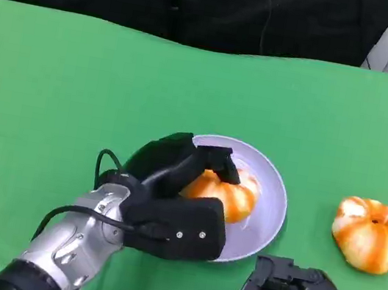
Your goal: Grasp the bread from the table and place it into the plate.
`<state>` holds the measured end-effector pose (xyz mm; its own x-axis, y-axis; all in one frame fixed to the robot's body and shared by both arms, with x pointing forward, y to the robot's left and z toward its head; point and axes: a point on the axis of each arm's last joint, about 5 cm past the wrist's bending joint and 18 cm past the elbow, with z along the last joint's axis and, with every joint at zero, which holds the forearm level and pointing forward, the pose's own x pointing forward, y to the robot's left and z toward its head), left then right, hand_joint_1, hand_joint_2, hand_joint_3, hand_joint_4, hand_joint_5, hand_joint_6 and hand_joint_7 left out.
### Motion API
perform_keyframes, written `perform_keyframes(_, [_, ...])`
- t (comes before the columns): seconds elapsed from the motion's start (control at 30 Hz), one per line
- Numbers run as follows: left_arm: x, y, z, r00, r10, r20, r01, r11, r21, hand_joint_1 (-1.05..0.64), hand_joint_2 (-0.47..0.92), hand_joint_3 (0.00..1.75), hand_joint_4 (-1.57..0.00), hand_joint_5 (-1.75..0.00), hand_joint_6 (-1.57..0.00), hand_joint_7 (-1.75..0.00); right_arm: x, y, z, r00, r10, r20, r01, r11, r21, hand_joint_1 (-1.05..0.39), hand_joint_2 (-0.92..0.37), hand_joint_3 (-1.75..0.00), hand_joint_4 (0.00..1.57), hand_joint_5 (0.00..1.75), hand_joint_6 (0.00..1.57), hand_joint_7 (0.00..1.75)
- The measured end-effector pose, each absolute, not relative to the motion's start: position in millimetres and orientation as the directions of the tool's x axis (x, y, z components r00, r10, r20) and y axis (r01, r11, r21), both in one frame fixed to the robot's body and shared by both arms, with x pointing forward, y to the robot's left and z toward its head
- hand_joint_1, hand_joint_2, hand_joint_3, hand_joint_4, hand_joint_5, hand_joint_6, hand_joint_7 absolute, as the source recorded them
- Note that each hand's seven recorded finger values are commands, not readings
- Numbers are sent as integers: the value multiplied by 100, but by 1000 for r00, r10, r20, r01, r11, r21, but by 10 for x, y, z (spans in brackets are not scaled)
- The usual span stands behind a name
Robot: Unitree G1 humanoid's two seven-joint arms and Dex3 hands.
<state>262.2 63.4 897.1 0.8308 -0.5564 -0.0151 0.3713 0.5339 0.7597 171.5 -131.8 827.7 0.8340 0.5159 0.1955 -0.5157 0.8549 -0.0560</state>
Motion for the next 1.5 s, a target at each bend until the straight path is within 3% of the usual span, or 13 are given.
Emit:
perform_keyframes(0.23, [2635, 636, 8918, 829, -558, -43, 391, 523, 757, -16, 80, 0, -41, -141, -73, -84, 1711, -1317, 8276, 832, 516, 204, -515, 855, -61, -15, -55, -108, 87, 150, 87, 122])
perform_keyframes(0.33, [2642, 637, 8915, 828, -559, -47, 394, 519, 759, -16, 82, 0, -43, -132, -82, -63, 1706, -1317, 8267, 833, 516, 200, -516, 855, -60, -15, -55, -108, 87, 150, 87, 123])
perform_keyframes(0.37, [2646, 636, 8917, 828, -559, -47, 393, 519, 759, -19, 83, 0, -50, -101, -87, -38, 1706, -1317, 8266, 833, 516, 199, -516, 855, -60, -16, -55, -108, 87, 150, 86, 123])
perform_keyframes(0.43, [2652, 633, 8911, 826, -562, -50, 399, 518, 757, -21, 85, 0, -62, -66, -95, -11, 1705, -1317, 8265, 833, 516, 200, -516, 855, -60, -16, -55, -108, 87, 151, 86, 123])
perform_keyframes(0.6, [2650, 638, 8881, 820, -569, -63, 418, 518, 746, -21, 85, 0, -67, -54, -98, -2, 1701, -1318, 8261, 832, 515, 205, -514, 856, -63, -16, -55, -108, 87, 151, 86, 124])
perform_keyframes(0.63, [2650, 637, 8881, 820, -569, -63, 418, 519, 745, -32, 89, 5, -66, -32, -84, -1, 1701, -1318, 8260, 832, 515, 204, -514, 856, -63, -16, -56, -107, 86, 151, 86, 124])
perform_keyframes(0.67, [2652, 639, 8879, 818, -572, -66, 423, 519, 743, -37, 91, 7, -67, -22, -79, -1, 1700, -1318, 8259, 833, 515, 205, -514, 856, -63, -16, -56, -107, 86, 151, 86, 124])
perform_keyframes(0.77, [2674, 648, 8873, 801, -591, -90, 452, 501, 738, -57, 92, 26, -62, -6, -63, 0, 1700, -1318, 8258, 833, 515, 204, -514, 856, -62, -16, -56, -107, 86, 150, 86, 124])
perform_keyframes(1.07, [2727, 707, 8899, 782, -611, -122, 511, 518, 686, -81, 92, 65, -38, 0, -36, 0, 1701, -1317, 8260, 832, 515, 205, -514, 856, -62, -17, -55, -107, 86, 151, 87, 123])
perform_keyframes(1.27, [2735, 710, 8918, 779, -619, -101, 526, 557, 643, -88, 92, 76, -27, 0, -27, 0, 1701, -1316, 8260, 834, 513, 204, -512, 857, -64, -17, -55, -107, 86, 153, 86, 124])
perform_keyframes(1.5, [2747, 739, 8934, 779, -622, -83, 529, 579, 621, -96, 92, 85, -24, 0, -23, -1, 1702, -1314, 8262, 834, 512, 206, -510, 858, -64, -16, -54, -109, 85, 154, 86, 125])
